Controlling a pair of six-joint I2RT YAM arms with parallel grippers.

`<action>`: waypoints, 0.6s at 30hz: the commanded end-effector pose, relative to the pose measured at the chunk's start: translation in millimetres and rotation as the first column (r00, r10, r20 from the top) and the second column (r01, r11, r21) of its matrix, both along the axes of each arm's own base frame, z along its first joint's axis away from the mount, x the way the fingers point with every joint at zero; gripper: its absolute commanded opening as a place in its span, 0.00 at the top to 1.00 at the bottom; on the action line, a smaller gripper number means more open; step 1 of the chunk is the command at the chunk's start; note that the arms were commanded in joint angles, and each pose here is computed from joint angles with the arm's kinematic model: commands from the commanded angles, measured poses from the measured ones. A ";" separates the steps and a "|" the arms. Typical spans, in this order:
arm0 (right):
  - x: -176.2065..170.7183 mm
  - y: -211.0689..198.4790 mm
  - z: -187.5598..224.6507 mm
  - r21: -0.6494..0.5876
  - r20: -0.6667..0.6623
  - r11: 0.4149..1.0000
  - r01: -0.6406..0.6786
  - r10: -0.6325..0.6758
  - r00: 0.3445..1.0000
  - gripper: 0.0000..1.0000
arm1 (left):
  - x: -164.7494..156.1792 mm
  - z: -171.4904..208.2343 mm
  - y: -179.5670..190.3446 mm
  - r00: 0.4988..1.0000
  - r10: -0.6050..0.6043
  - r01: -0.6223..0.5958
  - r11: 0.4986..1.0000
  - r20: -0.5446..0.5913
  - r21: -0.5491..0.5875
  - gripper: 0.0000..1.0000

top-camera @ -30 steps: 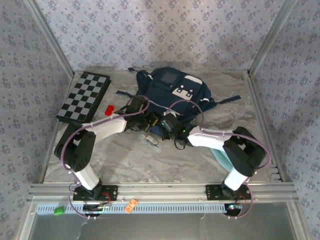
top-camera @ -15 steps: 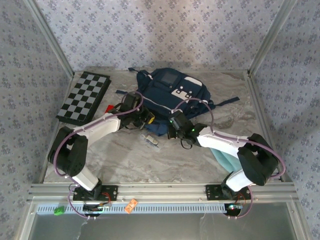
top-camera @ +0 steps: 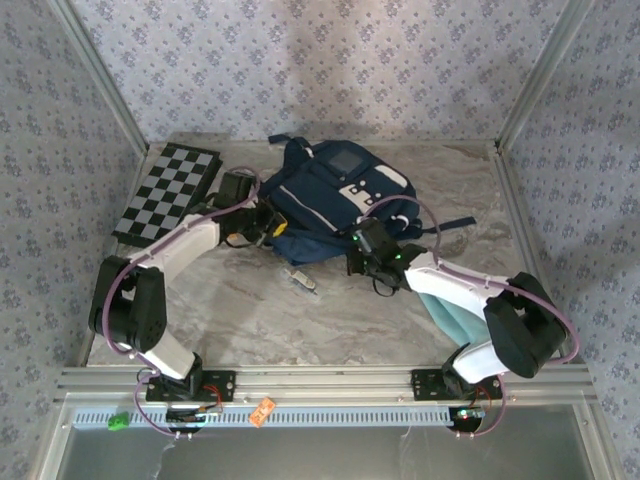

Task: Pack the student bag
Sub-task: Zip the student bag at the top-center of the table.

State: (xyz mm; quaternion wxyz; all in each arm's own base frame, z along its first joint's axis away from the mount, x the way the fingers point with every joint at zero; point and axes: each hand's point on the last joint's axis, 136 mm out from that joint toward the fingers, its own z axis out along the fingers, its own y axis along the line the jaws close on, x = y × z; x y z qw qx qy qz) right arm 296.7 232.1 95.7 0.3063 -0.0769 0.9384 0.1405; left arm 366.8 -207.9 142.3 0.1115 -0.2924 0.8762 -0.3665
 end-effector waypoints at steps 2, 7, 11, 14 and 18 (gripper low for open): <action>-7.6 30.9 10.4 -0.012 -0.012 0.997 -0.076 0.076 0.997 1.00 | 40.0 23.1 38.1 0.989 -0.011 -0.004 0.995 0.146 0.103 0.89; -2.9 58.7 11.7 0.037 -0.008 0.996 -0.081 0.082 0.997 1.00 | 10.6 26.3 34.6 0.985 0.024 -0.030 0.999 0.168 0.035 0.62; -1.2 61.3 3.5 0.017 -0.034 0.997 -0.071 0.072 0.997 1.00 | -25.7 13.9 24.4 0.989 0.098 -0.096 0.995 0.109 -0.028 0.49; -3.1 62.7 -0.1 0.017 -0.039 0.997 -0.075 0.075 0.996 1.00 | -35.3 4.6 13.6 0.989 0.139 -0.133 0.985 0.052 -0.110 0.40; -3.7 63.5 -1.5 0.011 -0.042 0.997 -0.076 0.077 0.996 1.00 | -37.2 -3.3 -6.8 0.990 0.141 -0.140 0.982 0.004 -0.126 0.36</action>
